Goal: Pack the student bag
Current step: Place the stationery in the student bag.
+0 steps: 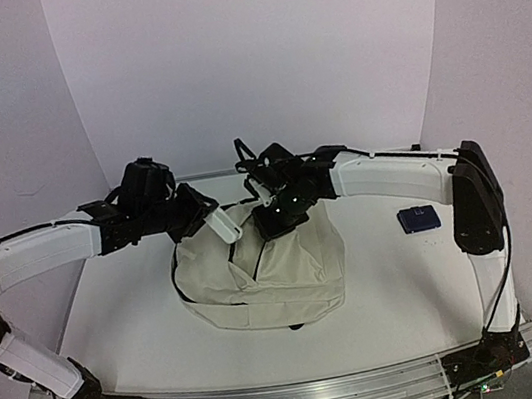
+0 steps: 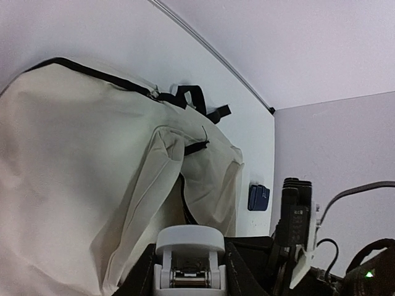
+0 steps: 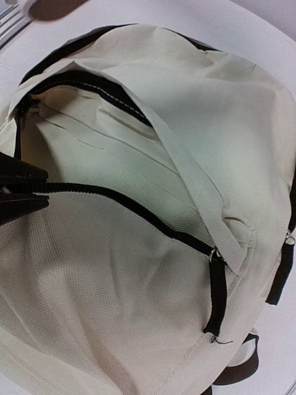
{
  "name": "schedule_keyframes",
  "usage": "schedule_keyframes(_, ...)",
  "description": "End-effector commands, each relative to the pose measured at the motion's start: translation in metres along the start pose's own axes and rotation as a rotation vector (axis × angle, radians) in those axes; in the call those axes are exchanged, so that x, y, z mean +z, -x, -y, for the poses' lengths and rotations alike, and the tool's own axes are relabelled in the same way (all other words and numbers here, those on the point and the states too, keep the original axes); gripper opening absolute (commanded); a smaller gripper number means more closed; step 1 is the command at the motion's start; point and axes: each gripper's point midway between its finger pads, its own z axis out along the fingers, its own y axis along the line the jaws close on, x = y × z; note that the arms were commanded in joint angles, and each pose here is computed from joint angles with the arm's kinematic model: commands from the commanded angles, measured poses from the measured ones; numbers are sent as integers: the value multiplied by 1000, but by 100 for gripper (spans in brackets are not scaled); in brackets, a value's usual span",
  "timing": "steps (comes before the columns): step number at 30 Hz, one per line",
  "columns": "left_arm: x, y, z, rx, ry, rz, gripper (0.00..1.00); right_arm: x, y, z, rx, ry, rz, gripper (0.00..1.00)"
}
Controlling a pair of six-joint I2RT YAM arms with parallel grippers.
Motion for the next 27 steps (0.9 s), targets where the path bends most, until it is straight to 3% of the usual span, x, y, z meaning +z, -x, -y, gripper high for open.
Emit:
schedule_keyframes(1,29,-11,24,52,-133,-61,0,-48,39,-15,5,52,123,0)
schedule_keyframes(10,60,-21,26,44,-300,-47,0,-68,44,-23,17,101,146,0)
schedule_keyframes(16,76,-48,31,136,-352,-124,2,-77,50,-32,9,148,161,0)
schedule_keyframes(22,90,-90,44,200,-467,-346,6,-79,56,-32,8,148,176,0)
schedule_keyframes(27,92,-111,45,204,-519,-447,10,-79,59,-35,-8,157,185,0)
